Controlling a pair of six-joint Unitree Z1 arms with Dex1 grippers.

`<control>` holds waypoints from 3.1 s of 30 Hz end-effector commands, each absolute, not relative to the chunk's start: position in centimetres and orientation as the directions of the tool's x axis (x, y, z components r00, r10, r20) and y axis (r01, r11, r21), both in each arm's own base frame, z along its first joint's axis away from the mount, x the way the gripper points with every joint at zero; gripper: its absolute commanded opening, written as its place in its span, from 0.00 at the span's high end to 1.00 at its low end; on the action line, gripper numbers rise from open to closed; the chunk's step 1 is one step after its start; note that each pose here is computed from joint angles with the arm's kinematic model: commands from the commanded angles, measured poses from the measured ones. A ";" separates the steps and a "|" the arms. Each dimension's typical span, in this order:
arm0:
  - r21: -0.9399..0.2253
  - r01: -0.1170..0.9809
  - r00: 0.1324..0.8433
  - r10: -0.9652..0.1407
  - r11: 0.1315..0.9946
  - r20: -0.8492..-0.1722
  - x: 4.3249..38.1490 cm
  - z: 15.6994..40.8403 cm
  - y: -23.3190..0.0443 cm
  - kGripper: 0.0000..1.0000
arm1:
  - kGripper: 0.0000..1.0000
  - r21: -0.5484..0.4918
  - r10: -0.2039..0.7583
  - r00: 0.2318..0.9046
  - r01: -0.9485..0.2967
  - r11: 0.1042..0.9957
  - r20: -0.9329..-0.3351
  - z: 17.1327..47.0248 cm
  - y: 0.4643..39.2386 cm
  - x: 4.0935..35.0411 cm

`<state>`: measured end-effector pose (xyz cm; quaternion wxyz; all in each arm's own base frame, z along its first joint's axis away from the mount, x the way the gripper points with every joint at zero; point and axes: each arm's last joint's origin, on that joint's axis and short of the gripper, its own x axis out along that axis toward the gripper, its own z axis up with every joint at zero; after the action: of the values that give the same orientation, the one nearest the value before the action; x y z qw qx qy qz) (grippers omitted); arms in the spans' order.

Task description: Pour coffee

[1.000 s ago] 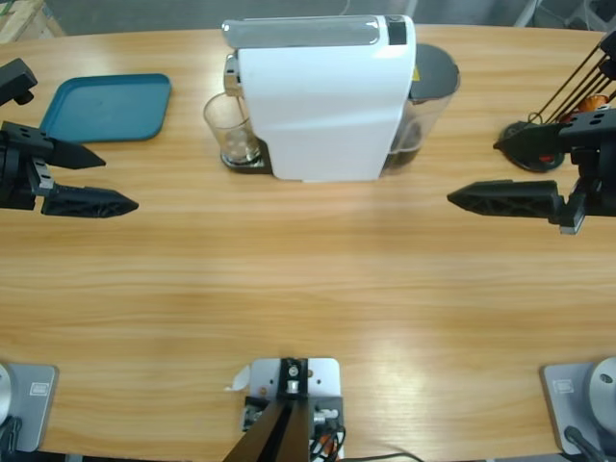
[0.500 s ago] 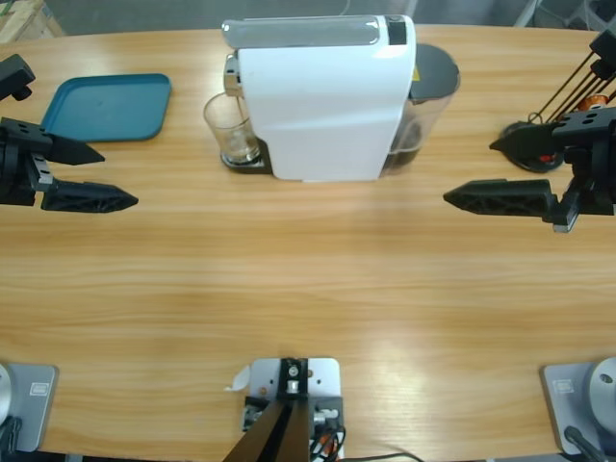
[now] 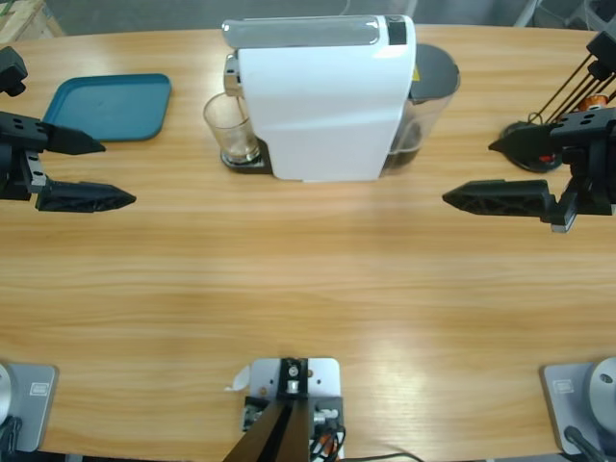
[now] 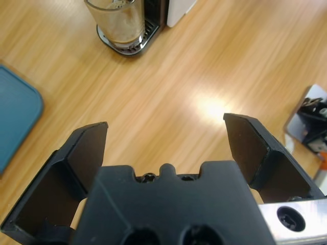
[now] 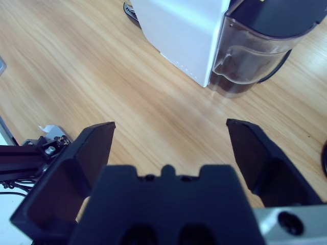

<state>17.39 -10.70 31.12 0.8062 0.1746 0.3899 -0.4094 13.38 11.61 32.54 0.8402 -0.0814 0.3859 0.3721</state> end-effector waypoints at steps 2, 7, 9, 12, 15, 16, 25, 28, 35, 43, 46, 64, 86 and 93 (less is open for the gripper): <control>0.030 0.817 0.389 -0.513 0.576 -0.765 17.7 28.3 -9.3 0.00 | 0.00 0.135 0.546 0.416 -0.694 0.708 -0.727 31.7 11.9 13.6; 0.067 0.814 0.429 -0.517 0.578 -0.741 17.8 27.8 -8.7 0.00 | 0.00 0.136 0.545 0.413 -0.693 0.708 -0.730 31.7 12.1 13.8; 0.077 0.813 0.438 -0.519 0.577 -0.734 17.9 28.0 -8.6 0.00 | 0.00 0.137 0.545 0.412 -0.694 0.707 -0.730 31.8 12.2 13.9; 0.108 0.856 0.419 -0.558 0.505 -0.716 17.7 28.2 -8.8 0.00 | 0.00 0.137 0.544 0.410 -0.693 0.707 -0.732 31.8 12.3 14.1; 0.154 0.867 0.433 -0.564 0.474 -0.703 17.5 28.7 -8.7 0.00 | 0.00 0.139 0.541 0.405 -0.693 0.708 -0.737 31.6 12.5 14.3; 0.172 0.861 0.452 -0.564 0.479 -0.691 17.3 29.2 -8.6 0.00 | 0.00 0.140 0.540 0.403 -0.693 0.707 -0.739 31.6 12.5 14.3; 0.229 0.833 0.521 -0.573 0.504 -0.632 16.4 31.8 -7.9 0.00 | 0.00 0.140 0.541 0.402 -0.694 0.707 -0.738 31.6 12.6 14.4; 0.233 0.825 0.529 -0.559 0.514 -0.639 16.5 31.9 -7.8 0.00 | 0.00 0.140 0.542 0.402 -0.694 0.707 -0.738 31.6 12.6 14.4; 0.258 0.790 0.572 -0.517 0.556 -0.637 17.1 34.0 -7.2 0.00 | 0.00 0.141 0.539 0.399 -0.693 0.707 -0.742 31.5 12.7 14.5; 0.252 0.789 0.566 -0.504 0.561 -0.652 17.5 33.7 -7.2 0.00 | 0.00 0.142 0.540 0.398 -0.694 0.706 -0.741 31.3 13.0 14.9; 0.252 0.787 0.567 -0.498 0.563 -0.656 17.6 33.5 -7.2 0.00 | 0.00 0.143 0.541 0.397 -0.694 0.705 -0.741 31.3 13.1 15.0; 0.257 0.809 0.545 -0.511 0.530 -0.665 18.6 32.8 -7.7 0.00 | 0.00 0.143 0.540 0.396 -0.694 0.706 -0.742 31.4 13.1 15.0; 0.257 0.810 0.545 -0.514 0.527 -0.662 18.5 32.9 -7.6 0.00 | 0.00 0.144 0.540 0.394 -0.694 0.705 -0.743 31.4 13.2 15.2; 0.259 0.809 0.547 -0.513 0.528 -0.661 18.4 32.9 -7.6 0.00 | 0.00 0.144 0.541 0.396 -0.694 0.705 -0.742 31.4 13.2 15.1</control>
<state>18.01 -7.65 34.05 0.8399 0.2813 0.2463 -0.3934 14.72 12.66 32.23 0.8370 -0.0834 0.3941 0.3705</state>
